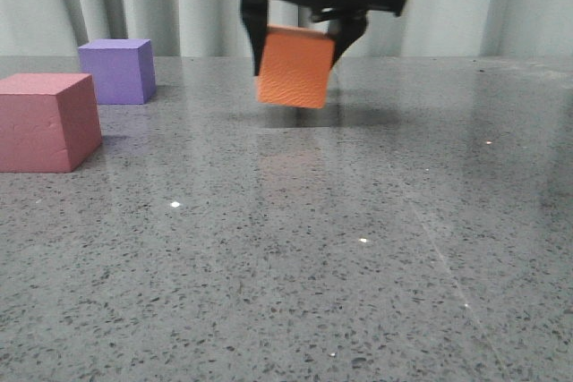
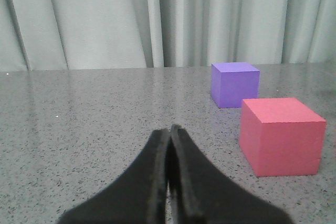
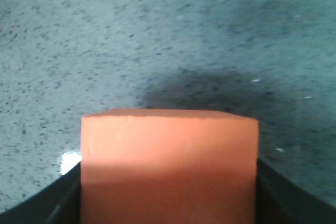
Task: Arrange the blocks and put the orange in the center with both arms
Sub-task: 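Carry the orange cube with the right gripper toward the table center, then set the orange cube down, open the right gripper and withdraw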
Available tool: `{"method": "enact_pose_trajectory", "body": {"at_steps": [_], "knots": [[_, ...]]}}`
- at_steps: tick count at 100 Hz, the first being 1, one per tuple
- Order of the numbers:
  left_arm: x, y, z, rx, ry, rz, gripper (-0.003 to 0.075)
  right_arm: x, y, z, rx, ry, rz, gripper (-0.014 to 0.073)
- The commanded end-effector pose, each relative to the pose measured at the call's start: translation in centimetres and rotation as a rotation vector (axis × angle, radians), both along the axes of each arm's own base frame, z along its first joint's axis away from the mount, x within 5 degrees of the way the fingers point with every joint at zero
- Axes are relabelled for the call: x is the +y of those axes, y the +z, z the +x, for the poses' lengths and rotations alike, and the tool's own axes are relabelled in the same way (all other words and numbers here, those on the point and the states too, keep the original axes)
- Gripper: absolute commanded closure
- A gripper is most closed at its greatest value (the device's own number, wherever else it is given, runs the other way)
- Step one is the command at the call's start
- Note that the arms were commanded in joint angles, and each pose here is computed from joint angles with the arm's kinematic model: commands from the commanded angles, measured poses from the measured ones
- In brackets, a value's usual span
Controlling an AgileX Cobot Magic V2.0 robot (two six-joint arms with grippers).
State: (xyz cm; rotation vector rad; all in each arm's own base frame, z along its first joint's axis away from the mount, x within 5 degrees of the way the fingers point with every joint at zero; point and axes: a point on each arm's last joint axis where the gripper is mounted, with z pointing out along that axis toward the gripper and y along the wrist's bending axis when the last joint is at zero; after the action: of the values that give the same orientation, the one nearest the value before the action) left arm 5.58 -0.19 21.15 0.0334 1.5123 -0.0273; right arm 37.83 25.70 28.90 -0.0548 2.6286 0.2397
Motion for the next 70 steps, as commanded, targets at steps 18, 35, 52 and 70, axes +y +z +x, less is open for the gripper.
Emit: {"method": "enact_pose_trajectory", "body": {"at_steps": [18,35,52,70], "knots": [[-0.2,-1.0,0.0,-0.05,-0.017,-0.004,0.0739,0.5,2.6,0.1,-0.097,0.003,0.033,0.0342],[-0.2,-1.0,0.0,-0.05,-0.017,-0.004,0.0739,0.6,2.6,0.1,-0.105,0.005,0.046,0.0085],[-0.2,-1.0,0.0,-0.05,-0.017,-0.004,0.0739,0.7,2.6,0.0,-0.089,0.004,0.063,-0.005],[-0.2,-1.0,0.0,-0.05,-0.017,-0.004,0.0739,0.5,3.6,-0.3,-0.121,0.055,0.048,-0.0051]]}}
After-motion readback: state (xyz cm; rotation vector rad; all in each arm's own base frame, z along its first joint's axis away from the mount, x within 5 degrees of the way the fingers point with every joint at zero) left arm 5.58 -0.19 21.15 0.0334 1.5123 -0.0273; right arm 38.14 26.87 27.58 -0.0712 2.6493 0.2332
